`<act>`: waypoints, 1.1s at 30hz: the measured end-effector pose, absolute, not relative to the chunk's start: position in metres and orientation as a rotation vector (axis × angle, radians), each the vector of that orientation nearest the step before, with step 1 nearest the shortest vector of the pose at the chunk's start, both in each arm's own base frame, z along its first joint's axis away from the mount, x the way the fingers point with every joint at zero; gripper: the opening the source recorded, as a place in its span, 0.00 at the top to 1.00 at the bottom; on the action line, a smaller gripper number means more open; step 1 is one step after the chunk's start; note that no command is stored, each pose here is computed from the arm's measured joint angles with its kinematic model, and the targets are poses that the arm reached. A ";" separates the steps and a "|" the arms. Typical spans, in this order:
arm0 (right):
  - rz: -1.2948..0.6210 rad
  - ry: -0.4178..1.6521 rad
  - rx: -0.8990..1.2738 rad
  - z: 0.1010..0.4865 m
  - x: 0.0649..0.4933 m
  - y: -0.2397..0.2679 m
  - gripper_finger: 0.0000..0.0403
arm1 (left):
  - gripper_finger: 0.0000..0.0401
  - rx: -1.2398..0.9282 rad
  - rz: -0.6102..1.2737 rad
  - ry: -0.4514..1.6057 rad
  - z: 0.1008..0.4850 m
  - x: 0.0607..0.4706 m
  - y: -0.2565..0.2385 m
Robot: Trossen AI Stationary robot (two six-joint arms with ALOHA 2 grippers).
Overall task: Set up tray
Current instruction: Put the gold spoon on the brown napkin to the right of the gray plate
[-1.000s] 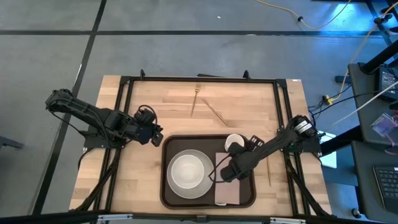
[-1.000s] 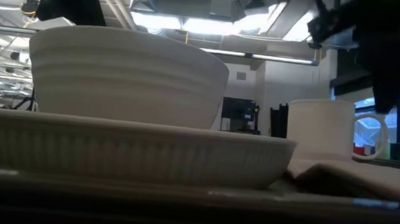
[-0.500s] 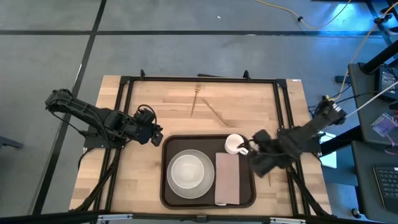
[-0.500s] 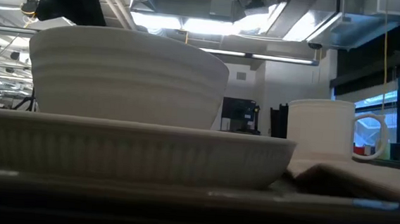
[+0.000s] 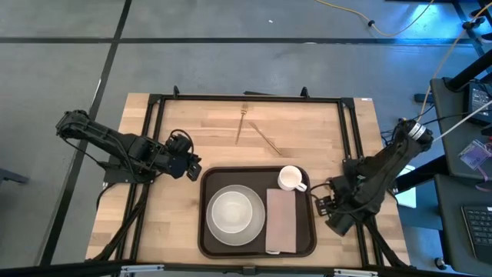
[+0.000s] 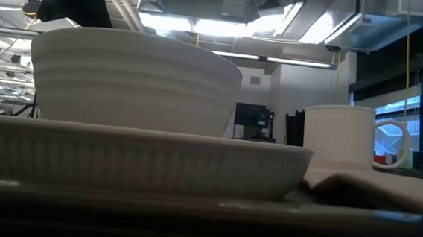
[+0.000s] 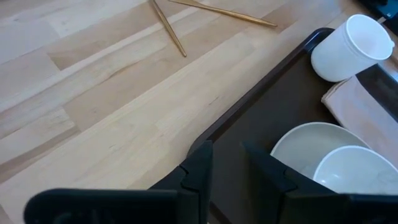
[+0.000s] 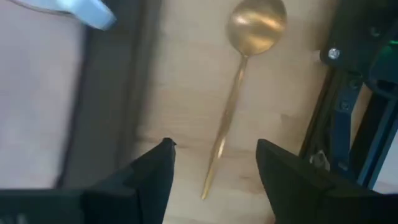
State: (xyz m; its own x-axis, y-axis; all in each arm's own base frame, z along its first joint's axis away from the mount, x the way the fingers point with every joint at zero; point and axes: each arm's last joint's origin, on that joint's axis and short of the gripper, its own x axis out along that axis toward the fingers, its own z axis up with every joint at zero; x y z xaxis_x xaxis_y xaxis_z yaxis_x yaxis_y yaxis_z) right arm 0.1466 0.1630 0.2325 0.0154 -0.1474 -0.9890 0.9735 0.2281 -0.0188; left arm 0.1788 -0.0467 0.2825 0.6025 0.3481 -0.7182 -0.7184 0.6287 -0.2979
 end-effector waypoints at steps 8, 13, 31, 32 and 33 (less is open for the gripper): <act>-1.193 1.255 0.879 0.188 0.135 0.148 0.47 | 0.82 -0.635 0.671 0.660 0.282 0.179 -0.047; -1.156 1.256 0.931 0.164 0.133 0.144 0.47 | 0.83 -0.643 0.674 0.658 0.282 0.179 -0.047; -1.179 1.238 0.982 0.125 0.125 0.121 0.48 | 0.84 -0.643 0.674 0.658 0.282 0.179 -0.047; -1.179 1.238 0.982 0.125 0.125 0.121 0.48 | 0.84 -0.643 0.674 0.658 0.282 0.179 -0.047; -1.179 1.238 0.983 0.125 0.125 0.121 0.49 | 0.84 -0.643 0.674 0.658 0.282 0.179 -0.047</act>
State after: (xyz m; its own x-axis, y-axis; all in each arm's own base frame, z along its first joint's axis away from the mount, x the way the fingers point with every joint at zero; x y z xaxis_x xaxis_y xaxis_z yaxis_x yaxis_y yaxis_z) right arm 0.1253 0.1210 0.1247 -0.0449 -0.1154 -0.9923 0.9854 0.1580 -0.0629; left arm 0.1788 -0.0468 0.2825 0.6025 0.3478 -0.7184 -0.7266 0.6114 -0.3134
